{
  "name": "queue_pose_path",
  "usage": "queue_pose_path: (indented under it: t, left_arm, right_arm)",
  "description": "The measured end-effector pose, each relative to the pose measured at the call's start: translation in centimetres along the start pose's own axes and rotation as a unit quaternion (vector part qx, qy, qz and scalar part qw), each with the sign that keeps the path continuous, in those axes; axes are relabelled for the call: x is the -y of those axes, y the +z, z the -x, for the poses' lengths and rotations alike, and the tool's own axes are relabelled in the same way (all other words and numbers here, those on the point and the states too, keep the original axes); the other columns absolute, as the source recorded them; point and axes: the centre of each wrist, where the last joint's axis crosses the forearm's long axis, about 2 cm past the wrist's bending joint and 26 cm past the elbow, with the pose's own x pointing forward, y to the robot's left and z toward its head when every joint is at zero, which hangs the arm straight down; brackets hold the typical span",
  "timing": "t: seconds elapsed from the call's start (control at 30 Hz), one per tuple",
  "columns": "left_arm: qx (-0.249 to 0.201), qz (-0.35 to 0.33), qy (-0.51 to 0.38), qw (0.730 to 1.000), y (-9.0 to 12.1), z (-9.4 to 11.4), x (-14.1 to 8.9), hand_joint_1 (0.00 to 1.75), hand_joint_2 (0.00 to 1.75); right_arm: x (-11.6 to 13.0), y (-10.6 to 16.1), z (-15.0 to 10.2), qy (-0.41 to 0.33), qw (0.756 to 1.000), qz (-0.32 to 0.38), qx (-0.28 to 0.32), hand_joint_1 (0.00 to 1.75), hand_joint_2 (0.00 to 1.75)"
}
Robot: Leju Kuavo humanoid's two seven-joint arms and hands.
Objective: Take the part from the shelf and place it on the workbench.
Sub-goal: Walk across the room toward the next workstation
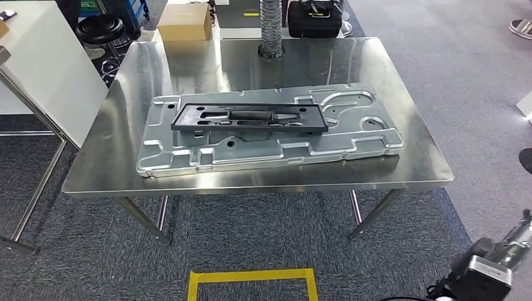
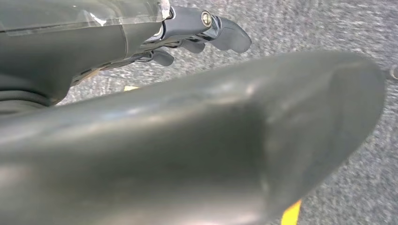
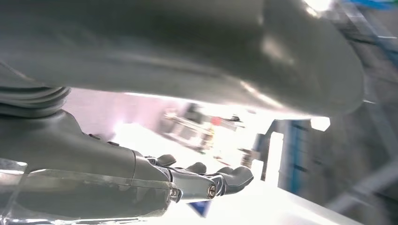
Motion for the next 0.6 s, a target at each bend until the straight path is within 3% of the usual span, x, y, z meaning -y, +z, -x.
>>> queue_pose_path:
  t: [0.3,0.6]
  left_arm:
    - [0.008,0.002,-0.003,1.000,-0.1,-0.2,0.1,0.00,0.00]
    - [0.003,-0.008,0.005,1.000,0.0,-0.2,0.2,0.00,0.00]
  right_arm:
    - [0.7,8.0,6.5,0.091,0.977,-0.075,-0.177,0.00,0.00]
    - [1.5,16.8,9.6,0.160,0.912,-0.170,-0.337,0.00,0.00]
